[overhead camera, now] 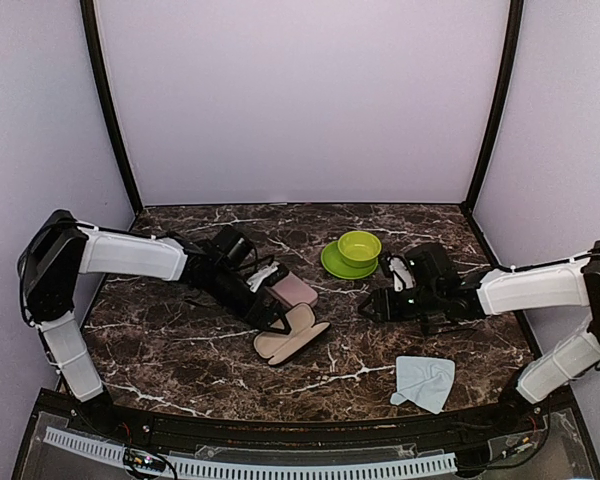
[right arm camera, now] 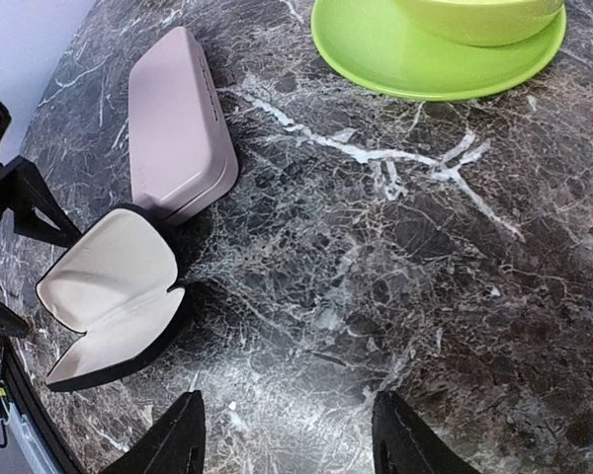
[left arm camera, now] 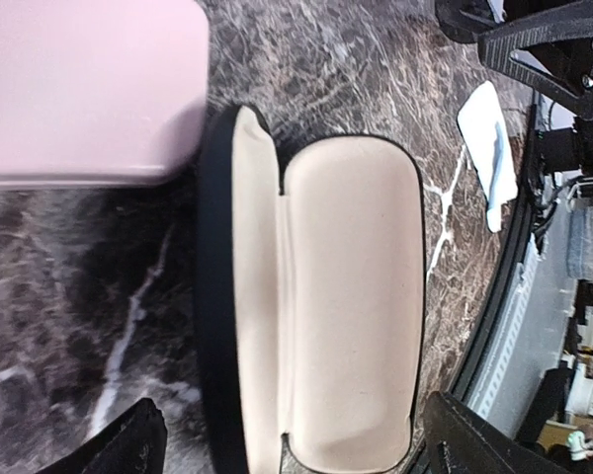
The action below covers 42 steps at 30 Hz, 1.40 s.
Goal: Organize the sunglasses
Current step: Place the opened sunglasses case at the center of the board.
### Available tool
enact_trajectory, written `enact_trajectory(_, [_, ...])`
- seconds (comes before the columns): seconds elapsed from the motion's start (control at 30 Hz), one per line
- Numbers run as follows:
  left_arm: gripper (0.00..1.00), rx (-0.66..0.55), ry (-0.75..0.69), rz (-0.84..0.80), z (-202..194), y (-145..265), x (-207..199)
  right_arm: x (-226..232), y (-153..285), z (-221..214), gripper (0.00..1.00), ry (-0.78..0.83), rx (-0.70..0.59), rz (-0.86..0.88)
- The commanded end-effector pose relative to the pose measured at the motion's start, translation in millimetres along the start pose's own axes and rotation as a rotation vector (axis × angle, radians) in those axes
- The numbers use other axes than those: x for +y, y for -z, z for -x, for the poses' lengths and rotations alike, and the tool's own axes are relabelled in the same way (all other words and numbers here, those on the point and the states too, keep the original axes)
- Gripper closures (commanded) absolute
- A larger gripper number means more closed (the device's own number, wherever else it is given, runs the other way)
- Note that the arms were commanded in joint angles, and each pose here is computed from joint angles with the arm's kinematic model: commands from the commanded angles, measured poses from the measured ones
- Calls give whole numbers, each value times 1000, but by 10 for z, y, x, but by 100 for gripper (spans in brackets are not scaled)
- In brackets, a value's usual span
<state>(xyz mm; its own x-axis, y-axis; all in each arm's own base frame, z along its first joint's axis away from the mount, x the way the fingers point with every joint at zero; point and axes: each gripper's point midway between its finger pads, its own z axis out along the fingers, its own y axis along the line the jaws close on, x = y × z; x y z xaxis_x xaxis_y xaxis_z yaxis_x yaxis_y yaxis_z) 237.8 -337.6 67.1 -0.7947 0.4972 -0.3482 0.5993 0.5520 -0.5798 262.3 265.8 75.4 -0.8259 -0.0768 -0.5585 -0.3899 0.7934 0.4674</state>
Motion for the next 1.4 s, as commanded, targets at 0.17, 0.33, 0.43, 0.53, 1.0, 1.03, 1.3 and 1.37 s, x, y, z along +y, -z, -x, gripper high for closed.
enact_trajectory(0.17, [7, -124, -234, 288, 152, 315, -365, -67, 108, 13, 41, 7, -23, -42])
enact_trajectory(0.33, [20, -105, -292, 287, 7, 159, -596, -36, 81, 29, 41, 4, -23, -25])
enact_trajectory(0.43, [28, -67, -285, 282, -60, 36, -593, -25, 62, 26, 41, 1, -19, -17])
enact_trajectory(0.53, [36, -26, -305, 279, -112, -102, -609, -24, 49, 4, 41, -5, -16, -10])
enact_trajectory(1.0, [73, 117, -348, 328, -282, -306, -466, -30, -40, -62, 42, -16, 4, 7])
enact_trajectory(1.03, [74, 132, -355, 339, -306, -315, -432, -26, -50, -62, 42, -15, 7, 9])
enact_trajectory(1.3, [81, 194, -379, 418, -372, -357, -235, -31, -108, -87, 42, -15, 22, 14])
enact_trajectory(1.37, [81, 183, -392, 441, -325, -351, -208, -26, -110, -85, 42, -15, 21, 16])
